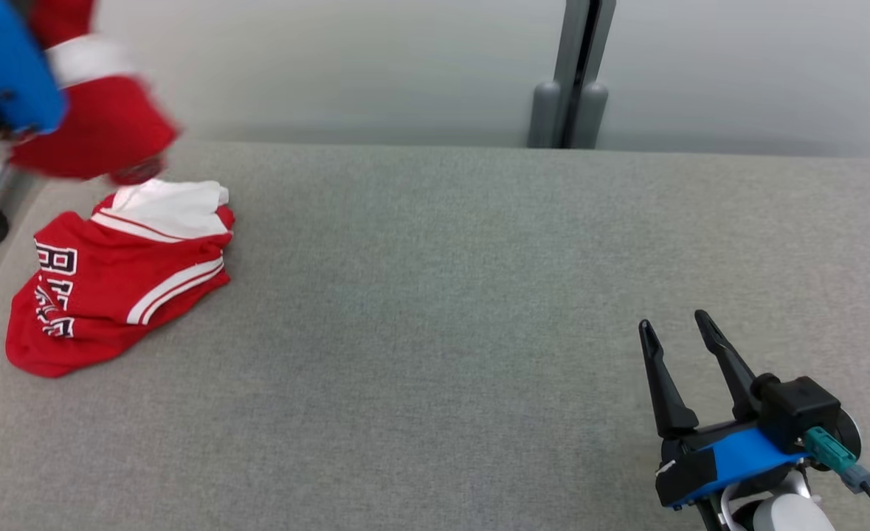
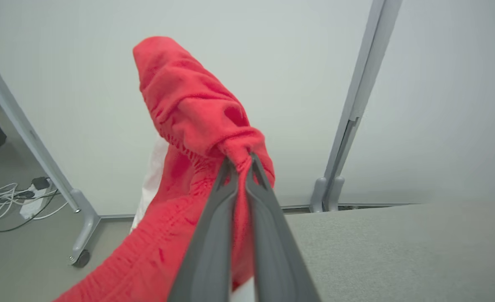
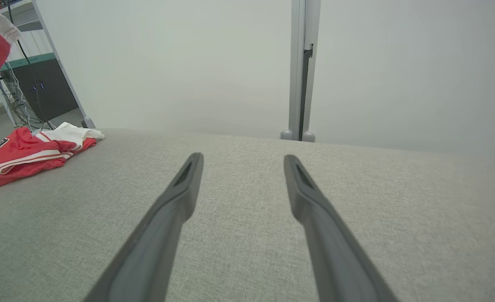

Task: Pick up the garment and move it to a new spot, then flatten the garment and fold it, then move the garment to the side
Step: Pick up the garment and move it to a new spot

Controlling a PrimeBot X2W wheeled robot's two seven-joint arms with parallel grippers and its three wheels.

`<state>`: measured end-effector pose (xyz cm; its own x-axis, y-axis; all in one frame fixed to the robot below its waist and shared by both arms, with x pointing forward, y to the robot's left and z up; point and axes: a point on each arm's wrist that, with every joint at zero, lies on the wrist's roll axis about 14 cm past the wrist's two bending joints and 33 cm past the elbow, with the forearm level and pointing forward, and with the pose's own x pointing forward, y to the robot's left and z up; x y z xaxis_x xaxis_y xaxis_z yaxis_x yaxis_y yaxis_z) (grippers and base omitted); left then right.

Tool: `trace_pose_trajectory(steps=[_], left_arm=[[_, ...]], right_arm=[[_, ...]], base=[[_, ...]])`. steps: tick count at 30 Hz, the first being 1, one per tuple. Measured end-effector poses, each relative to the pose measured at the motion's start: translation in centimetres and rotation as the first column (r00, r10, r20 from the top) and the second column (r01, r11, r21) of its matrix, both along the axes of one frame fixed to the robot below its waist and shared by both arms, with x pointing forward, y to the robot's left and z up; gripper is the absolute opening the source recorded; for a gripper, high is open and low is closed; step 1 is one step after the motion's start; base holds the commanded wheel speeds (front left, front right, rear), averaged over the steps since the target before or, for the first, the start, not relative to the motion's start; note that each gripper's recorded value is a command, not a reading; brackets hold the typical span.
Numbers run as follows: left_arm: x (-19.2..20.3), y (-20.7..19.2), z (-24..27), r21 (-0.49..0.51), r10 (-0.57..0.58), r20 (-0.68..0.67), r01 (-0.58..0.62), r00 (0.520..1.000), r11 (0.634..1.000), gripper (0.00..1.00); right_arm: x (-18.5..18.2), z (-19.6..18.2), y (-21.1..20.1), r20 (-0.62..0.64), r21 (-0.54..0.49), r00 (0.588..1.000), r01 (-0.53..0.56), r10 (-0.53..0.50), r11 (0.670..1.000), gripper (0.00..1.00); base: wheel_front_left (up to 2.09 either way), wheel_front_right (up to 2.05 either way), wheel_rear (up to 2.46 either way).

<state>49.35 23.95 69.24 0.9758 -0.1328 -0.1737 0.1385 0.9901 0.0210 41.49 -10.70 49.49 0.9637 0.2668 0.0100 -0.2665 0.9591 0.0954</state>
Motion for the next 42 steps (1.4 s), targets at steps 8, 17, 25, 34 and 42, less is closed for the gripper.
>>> trace_pose_trajectory(steps=[8, 17, 25, 34, 42], left_arm=[[0.0, -13.5, 1.9, -0.007, -0.328, 0.066, 0.329, 0.942, 0.944, 0.00], [-0.5, -25.2, -8.3, -0.169, -0.533, -0.077, 0.515, 0.843, 0.840, 0.00], [-3.2, -28.5, -21.5, -0.210, -0.535, -0.319, 0.492, 0.782, 0.845, 0.04], [-2.6, -25.7, -21.9, -0.270, -0.436, -0.219, 0.375, 0.873, 0.887, 1.00], [-3.7, -18.0, -18.7, -0.328, -0.232, 0.018, 0.225, 0.973, 0.917, 1.00]], right_arm=[[-1.6, 0.9, -2.4, 0.011, -0.003, 0.998, 0.066, -0.065, 0.998, 1.00], [-3.4, 0.3, -6.7, -0.016, -0.001, 0.982, 0.190, -0.190, 0.982, 1.00], [-4.5, -0.6, -8.7, -0.048, -0.002, 0.967, 0.252, -0.252, 0.968, 1.00], [-4.1, -0.4, -7.6, -0.038, 0.000, 0.975, 0.219, -0.219, 0.976, 1.00], [-4.1, 0.8, -5.8, -0.013, -0.003, 0.986, 0.165, -0.165, 0.986, 1.00]], base=[[0.00, 0.00, 0.00], [0.00, 0.00, 0.00], [0.00, 0.00, 0.00], [0.00, 0.00, 0.00], [0.00, 0.00, 0.00]])
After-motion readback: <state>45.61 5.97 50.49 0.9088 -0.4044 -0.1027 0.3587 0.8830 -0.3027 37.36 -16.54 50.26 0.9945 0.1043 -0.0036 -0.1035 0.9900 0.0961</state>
